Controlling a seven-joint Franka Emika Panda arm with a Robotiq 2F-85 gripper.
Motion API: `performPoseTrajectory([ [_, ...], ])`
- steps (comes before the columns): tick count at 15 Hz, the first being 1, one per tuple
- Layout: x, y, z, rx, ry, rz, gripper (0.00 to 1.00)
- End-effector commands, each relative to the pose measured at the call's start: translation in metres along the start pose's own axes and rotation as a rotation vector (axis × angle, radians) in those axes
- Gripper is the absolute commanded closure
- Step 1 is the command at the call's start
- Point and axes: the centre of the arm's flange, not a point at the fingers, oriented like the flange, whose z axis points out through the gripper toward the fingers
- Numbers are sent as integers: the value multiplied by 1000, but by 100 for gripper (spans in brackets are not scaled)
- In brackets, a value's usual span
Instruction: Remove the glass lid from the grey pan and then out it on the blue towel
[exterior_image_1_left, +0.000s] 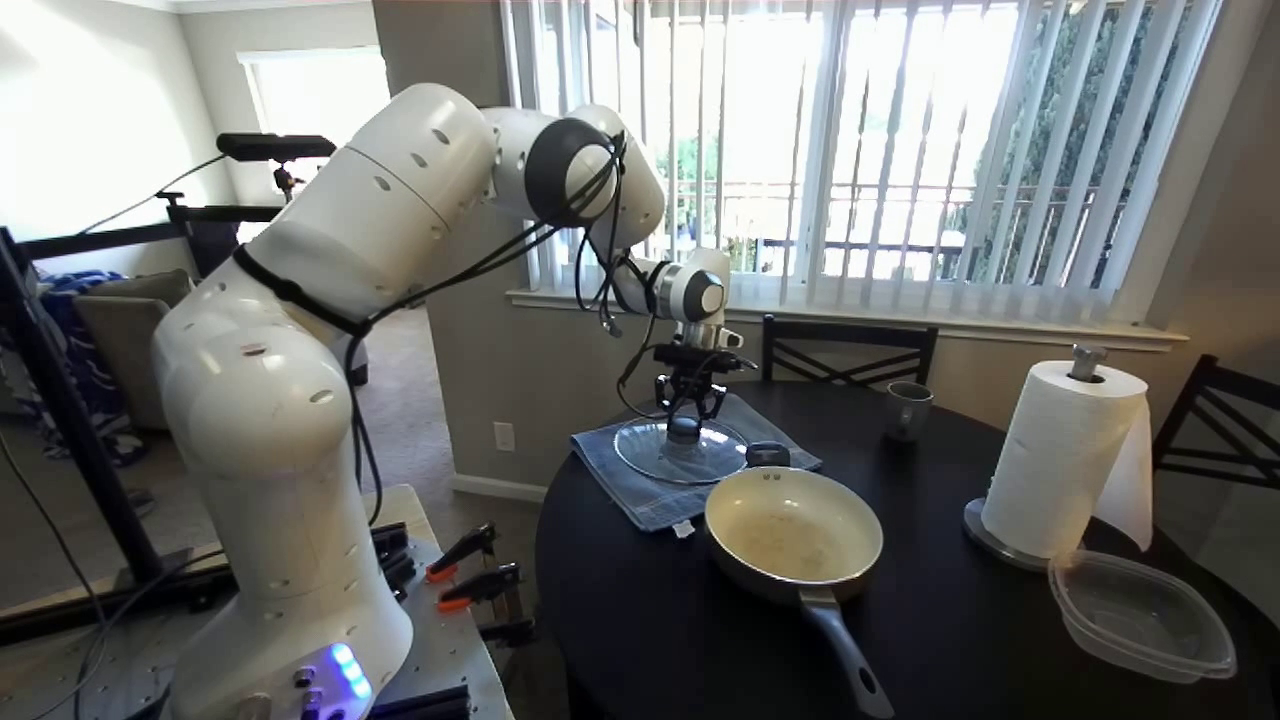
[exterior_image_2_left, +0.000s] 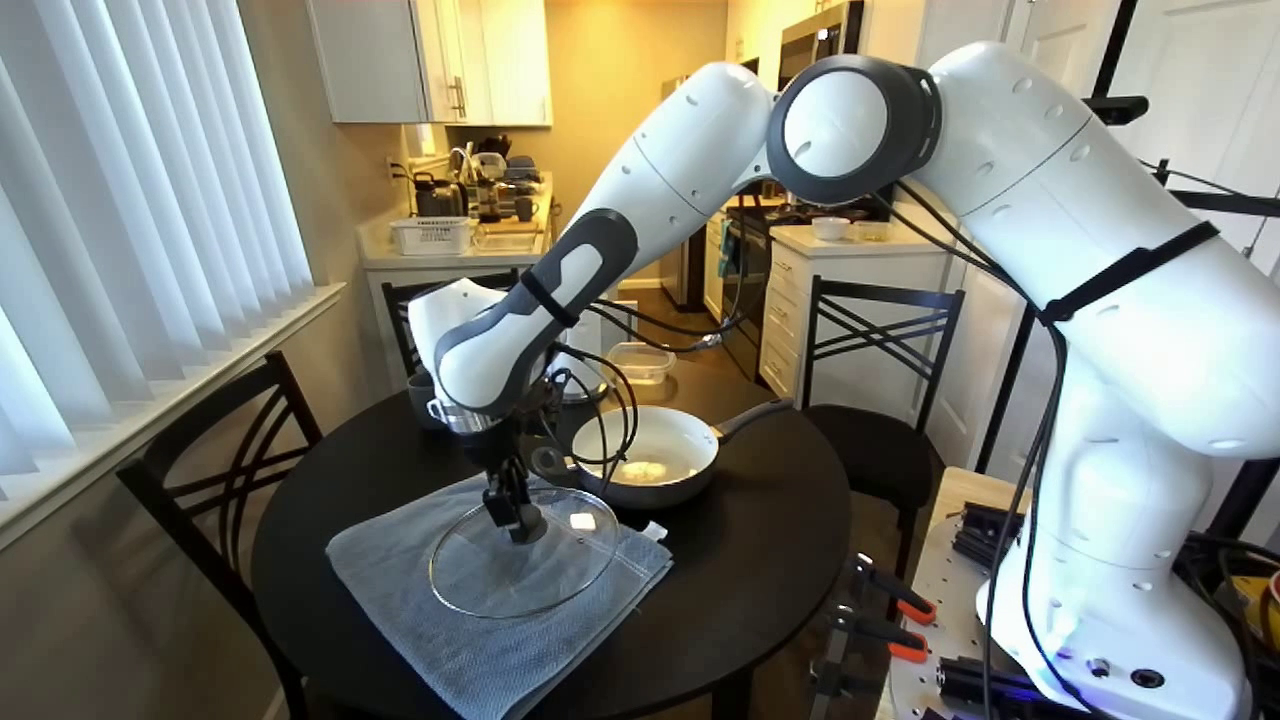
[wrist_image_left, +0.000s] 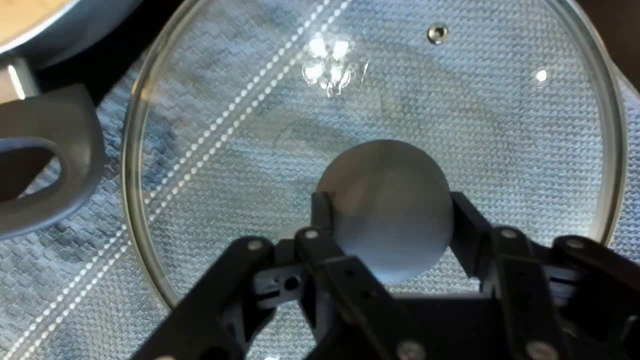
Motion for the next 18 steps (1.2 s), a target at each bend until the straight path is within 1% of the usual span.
performPoseTrajectory([
  [1, 5, -1, -5, -27, 27, -14, 67],
  [6, 8, -9, 1, -33, 23, -31, 67],
  [7, 8, -10, 2, -35, 11, -38, 17],
  [8, 8, -10, 2, -36, 10, -39, 15],
  [10, 8, -12, -2, -41, -8, -41, 5],
  [12, 5, -12, -7, -57, -54, -35, 0],
  [15, 0, -7, -13, -89, -106, -48, 0],
  [16, 6, -7, -2, -51, -71, -38, 0],
  [18, 5, -5, -5, -61, -84, -39, 0],
])
